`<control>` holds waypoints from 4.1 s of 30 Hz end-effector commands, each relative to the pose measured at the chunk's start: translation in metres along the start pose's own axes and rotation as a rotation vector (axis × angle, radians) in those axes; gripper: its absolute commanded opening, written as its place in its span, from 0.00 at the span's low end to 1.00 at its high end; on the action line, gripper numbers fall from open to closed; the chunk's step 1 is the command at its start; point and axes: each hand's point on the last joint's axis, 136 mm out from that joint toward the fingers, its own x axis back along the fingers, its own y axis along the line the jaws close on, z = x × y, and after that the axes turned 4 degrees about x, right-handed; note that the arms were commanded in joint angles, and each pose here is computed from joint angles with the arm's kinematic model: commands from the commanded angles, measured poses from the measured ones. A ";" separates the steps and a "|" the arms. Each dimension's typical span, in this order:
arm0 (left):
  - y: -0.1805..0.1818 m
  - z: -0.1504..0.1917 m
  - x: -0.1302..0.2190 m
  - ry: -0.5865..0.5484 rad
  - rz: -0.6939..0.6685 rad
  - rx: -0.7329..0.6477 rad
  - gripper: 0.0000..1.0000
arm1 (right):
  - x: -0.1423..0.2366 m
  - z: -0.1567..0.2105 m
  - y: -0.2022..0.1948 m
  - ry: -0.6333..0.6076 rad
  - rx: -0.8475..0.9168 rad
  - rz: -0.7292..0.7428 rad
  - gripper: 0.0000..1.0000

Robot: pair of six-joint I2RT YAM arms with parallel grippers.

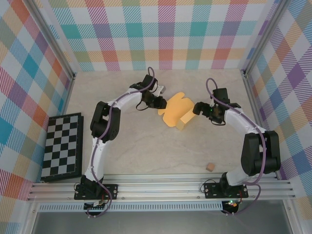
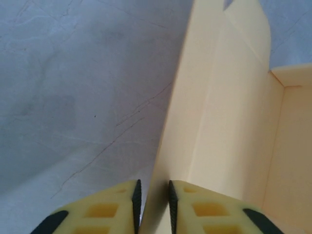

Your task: Fold the paper box

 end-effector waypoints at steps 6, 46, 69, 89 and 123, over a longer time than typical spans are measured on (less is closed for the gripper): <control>-0.036 -0.031 0.057 -0.128 -0.012 -0.117 0.00 | 0.016 0.030 -0.009 0.087 0.056 0.032 1.00; -0.127 0.059 0.167 -0.160 -0.126 -1.237 0.00 | 0.096 0.031 0.152 -0.356 1.693 -0.752 0.43; -0.028 0.054 0.163 -0.602 -0.091 -0.667 0.57 | 0.107 0.023 0.166 -0.225 1.582 -0.858 0.00; -0.073 0.047 0.158 -0.621 0.067 -0.770 0.50 | 0.116 0.025 0.170 -0.231 1.576 -0.892 0.00; -0.065 0.055 0.127 -0.522 -0.084 -0.633 0.00 | 0.078 -0.021 0.094 -0.421 1.106 -0.659 0.60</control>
